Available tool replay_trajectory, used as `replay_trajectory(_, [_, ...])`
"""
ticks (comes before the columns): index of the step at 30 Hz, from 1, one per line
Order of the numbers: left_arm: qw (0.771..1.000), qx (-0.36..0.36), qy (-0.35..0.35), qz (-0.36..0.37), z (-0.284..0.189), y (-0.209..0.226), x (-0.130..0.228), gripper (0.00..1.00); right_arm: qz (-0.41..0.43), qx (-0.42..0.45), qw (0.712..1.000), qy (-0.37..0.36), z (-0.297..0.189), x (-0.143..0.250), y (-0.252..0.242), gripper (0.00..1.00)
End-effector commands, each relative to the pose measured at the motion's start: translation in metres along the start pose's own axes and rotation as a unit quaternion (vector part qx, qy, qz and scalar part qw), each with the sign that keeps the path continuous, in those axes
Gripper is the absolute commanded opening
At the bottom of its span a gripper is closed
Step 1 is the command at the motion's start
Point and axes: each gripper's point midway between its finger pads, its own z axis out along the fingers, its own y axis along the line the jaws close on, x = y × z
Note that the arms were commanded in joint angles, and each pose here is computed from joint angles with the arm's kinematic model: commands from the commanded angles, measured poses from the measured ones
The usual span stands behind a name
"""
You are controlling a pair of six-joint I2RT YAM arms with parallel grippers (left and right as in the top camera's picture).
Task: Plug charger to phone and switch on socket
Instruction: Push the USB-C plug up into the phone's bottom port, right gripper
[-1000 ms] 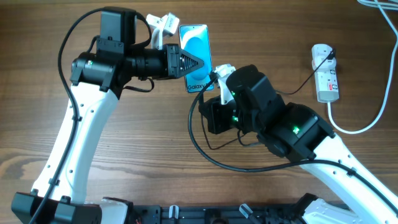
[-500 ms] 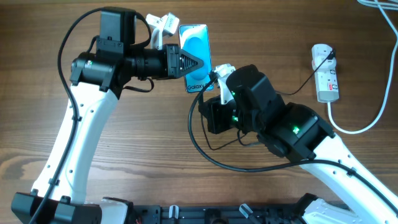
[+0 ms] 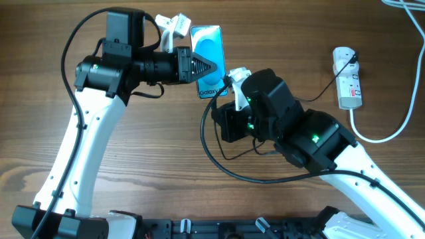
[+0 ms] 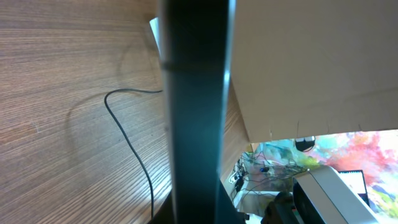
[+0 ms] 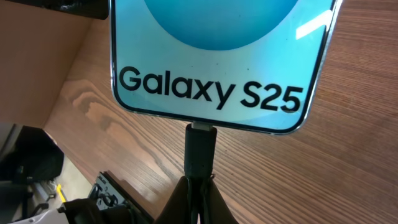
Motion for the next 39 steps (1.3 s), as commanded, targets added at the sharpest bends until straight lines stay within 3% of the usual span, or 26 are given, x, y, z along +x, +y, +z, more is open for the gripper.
replay_trajectory(1, [1.0,0.014,0.001,0.021,-0.004,-0.013,0.002,0.04,-0.01,0.02,0.999,-0.025,0.001,-0.011,-0.006,0.04])
replay_trajectory(12, [1.0,0.012,0.007,0.013,-0.004,-0.012,0.005,0.04,-0.036,0.06,0.996,-0.06,-0.001,-0.025,-0.018,0.04])
replay_trajectory(26, [0.999,0.032,0.016,0.011,-0.004,-0.019,0.008,0.04,-0.048,0.042,0.994,-0.091,-0.002,-0.04,-0.008,0.05])
replay_trajectory(28, [0.999,0.031,0.018,0.008,-0.004,-0.018,0.009,0.04,-0.049,0.041,0.994,-0.094,-0.002,-0.042,-0.007,0.1])
replay_trajectory(36, [0.999,0.029,0.022,0.0,-0.005,-0.017,0.012,0.04,-0.049,0.04,0.993,-0.096,-0.003,-0.042,-0.007,0.13])
replay_trajectory(39, [0.999,0.028,0.022,0.001,-0.005,-0.017,0.012,0.04,-0.048,0.041,0.994,-0.094,-0.002,-0.041,-0.007,0.24])
